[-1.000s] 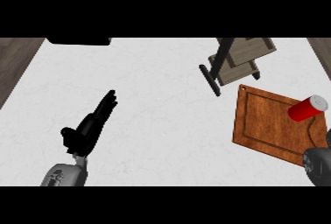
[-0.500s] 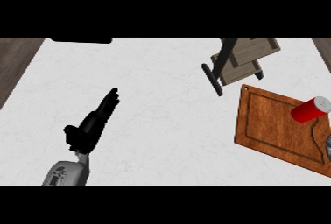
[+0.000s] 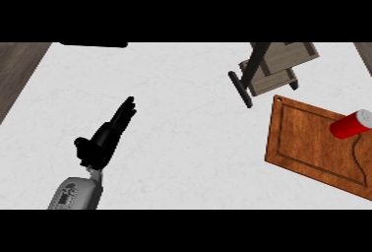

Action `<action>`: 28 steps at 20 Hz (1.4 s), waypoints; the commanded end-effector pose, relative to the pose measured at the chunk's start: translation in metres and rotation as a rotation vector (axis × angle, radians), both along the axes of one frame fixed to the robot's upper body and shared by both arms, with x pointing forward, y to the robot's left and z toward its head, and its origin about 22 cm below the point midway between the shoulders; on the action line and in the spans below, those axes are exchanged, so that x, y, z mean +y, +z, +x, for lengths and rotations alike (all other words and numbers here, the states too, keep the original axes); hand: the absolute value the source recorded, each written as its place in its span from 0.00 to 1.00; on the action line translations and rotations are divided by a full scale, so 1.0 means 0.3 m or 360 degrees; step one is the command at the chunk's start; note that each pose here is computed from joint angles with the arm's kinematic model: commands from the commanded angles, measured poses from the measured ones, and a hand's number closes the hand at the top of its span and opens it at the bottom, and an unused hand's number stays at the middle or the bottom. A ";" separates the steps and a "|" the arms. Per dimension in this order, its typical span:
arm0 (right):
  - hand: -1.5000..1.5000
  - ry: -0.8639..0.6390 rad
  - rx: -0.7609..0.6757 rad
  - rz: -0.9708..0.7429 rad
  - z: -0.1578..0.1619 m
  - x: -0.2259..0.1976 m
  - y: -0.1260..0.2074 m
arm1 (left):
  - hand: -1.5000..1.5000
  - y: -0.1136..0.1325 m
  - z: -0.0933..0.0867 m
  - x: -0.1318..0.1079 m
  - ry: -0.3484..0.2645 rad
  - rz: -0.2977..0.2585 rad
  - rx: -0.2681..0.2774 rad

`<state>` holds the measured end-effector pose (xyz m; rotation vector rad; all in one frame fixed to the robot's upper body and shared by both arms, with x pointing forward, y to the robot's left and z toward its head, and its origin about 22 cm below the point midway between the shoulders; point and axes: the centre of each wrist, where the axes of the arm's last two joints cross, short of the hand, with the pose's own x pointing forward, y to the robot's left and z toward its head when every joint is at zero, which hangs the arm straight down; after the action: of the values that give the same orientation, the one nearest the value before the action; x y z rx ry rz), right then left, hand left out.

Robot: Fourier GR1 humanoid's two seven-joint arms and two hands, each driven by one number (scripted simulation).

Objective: Pick the croissant from the cutting board and place it in the tiered basket

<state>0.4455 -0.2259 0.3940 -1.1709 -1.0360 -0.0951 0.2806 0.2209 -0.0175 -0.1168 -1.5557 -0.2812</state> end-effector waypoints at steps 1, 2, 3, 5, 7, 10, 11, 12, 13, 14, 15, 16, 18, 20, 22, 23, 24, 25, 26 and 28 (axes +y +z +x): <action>1.00 -0.0028 -0.0065 0.0138 0.035 -0.033 -0.040 | 0.50 -0.014 -0.025 0.010 -0.0011 -0.0012 -0.0005; 1.00 -0.0007 -0.0095 0.0171 0.038 0.060 -0.022 | 0.50 0.038 0.025 -0.002 -0.0033 -0.0002 0.0000; 1.00 0.0012 -0.0114 0.0235 0.035 0.013 -0.009 | 0.50 0.041 0.021 -0.022 -0.0012 -0.0007 -0.0023; 1.00 -0.0016 -0.0082 0.0346 0.053 0.048 -0.042 | 0.50 0.008 0.008 -0.049 -0.0033 -0.0004 -0.0010; 1.00 -0.0141 -0.0130 0.0669 0.034 -0.037 -0.015 | 0.50 0.040 0.008 -0.016 0.0003 0.0007 -0.0037; 0.00 -0.0128 -0.0152 0.0825 0.060 0.000 -0.070 | 0.50 0.018 0.006 -0.029 -0.0019 -0.0014 0.0003; 0.00 -0.0131 -0.0173 0.0850 0.053 -0.030 -0.049 | 0.50 -0.015 -0.016 0.017 0.0017 -0.0040 -0.0012; 0.00 -0.0119 -0.0238 0.0855 0.061 0.023 -0.065 | 0.50 -0.008 -0.011 0.037 0.0011 -0.0005 0.0041; 0.00 -0.0146 -0.0243 0.0868 0.067 0.020 -0.086 | 0.50 0.016 -0.010 0.045 0.0027 0.0016 -0.0010; 0.00 -0.0132 -0.0311 0.0855 0.048 0.014 -0.032 | 0.50 -0.010 -0.014 0.007 0.0036 0.0000 0.0026; 0.00 -0.0146 -0.0367 0.0868 0.058 0.083 -0.047 | 0.50 0.017 0.017 -0.017 0.0022 0.0016 -0.0008; 0.00 -0.0198 -0.0441 0.0817 0.033 -0.012 0.021 | 0.50 0.005 -0.011 -0.009 0.0001 0.0001 0.0015; 0.00 -0.0309 -0.0522 0.0701 0.048 0.026 -0.031 | 0.50 -0.005 -0.023 0.007 0.0032 -0.0014 0.0010; 0.00 -0.0427 -0.0573 0.0532 0.041 -0.022 -0.022 | 0.50 -0.029 -0.035 0.020 0.0019 -0.0003 0.0030; 0.00 -0.0582 -0.0606 0.0414 0.031 -0.035 -0.004 | 0.50 0.006 -0.017 0.030 0.0045 0.0009 0.0027; 0.00 -0.0649 -0.0651 0.0363 0.009 -0.075 0.044 | 0.50 -0.007 -0.011 0.019 0.0061 0.0010 0.0009; 0.00 -0.0717 -0.0727 0.0290 0.003 -0.111 0.028 | 0.50 -0.015 -0.041 0.012 0.0077 -0.0003 0.0035; 0.00 -0.0757 -0.0754 0.0302 -0.005 -0.099 0.051 | 0.50 -0.001 -0.021 0.065 0.0103 0.0024 0.0036; 0.00 -0.0789 -0.0819 0.0250 -0.034 -0.113 0.109 | 0.50 -0.039 -0.052 0.027 0.0077 0.0019 0.0021; 0.00 -0.0856 -0.0868 0.0202 -0.052 -0.131 0.111 | 0.50 -0.001 -0.031 0.068 0.0106 0.0007 0.0041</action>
<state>0.4416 -0.2609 0.4119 -1.2662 -1.1698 -0.7151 0.2713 0.2327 -0.0208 -0.0762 -1.5351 -0.2433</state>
